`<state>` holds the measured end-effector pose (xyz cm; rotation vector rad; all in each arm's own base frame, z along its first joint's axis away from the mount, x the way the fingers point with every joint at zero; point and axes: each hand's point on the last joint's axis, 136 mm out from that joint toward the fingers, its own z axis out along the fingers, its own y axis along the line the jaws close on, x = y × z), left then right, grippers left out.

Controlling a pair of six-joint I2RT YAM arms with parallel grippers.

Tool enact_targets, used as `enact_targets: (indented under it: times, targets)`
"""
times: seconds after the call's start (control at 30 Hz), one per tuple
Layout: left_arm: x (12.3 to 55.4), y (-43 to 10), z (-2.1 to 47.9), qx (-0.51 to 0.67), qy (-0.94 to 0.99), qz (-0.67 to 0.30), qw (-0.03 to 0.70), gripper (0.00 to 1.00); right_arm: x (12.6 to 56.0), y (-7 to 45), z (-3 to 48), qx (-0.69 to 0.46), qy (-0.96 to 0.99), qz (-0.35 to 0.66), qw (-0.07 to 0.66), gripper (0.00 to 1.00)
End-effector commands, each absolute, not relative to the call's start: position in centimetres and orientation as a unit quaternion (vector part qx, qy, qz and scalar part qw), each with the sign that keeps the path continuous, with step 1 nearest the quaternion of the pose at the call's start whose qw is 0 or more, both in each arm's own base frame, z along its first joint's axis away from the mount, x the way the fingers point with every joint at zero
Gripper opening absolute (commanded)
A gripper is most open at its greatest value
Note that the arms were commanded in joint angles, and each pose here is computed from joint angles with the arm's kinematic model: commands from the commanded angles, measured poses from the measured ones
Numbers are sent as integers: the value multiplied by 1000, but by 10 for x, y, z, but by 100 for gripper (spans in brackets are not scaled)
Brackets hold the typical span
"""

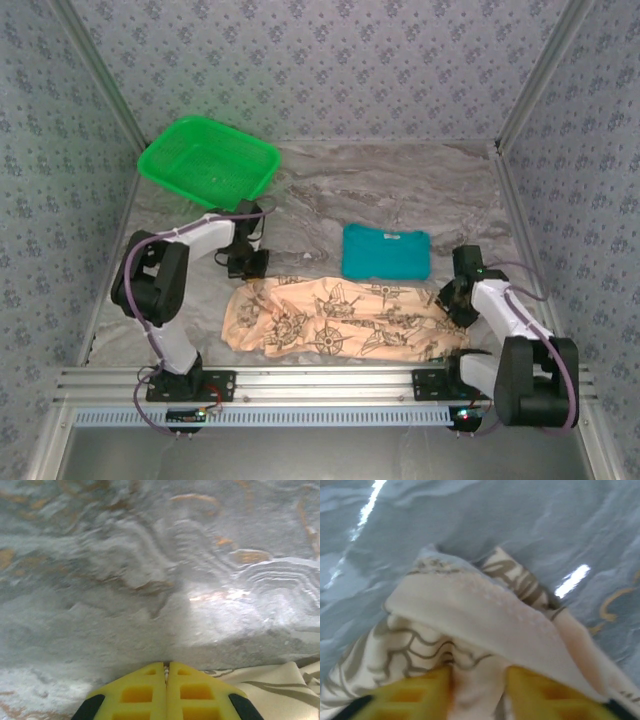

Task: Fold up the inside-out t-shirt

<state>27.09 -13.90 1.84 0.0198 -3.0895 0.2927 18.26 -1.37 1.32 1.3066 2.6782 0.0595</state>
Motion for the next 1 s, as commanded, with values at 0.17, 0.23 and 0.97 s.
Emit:
enact_targets:
  times: [0.17,0.23,0.97]
  targets:
    - [259,-61,30,217,-970,106,-8,0,171,-58,15,516,848,-52,107,0]
    - [257,-49,33,252,-962,107,-23,0,170,-66,20,526,840,-58,120,0]
    - [239,-123,45,113,-981,155,25,51,239,162,119,-45,964,167,202,42]
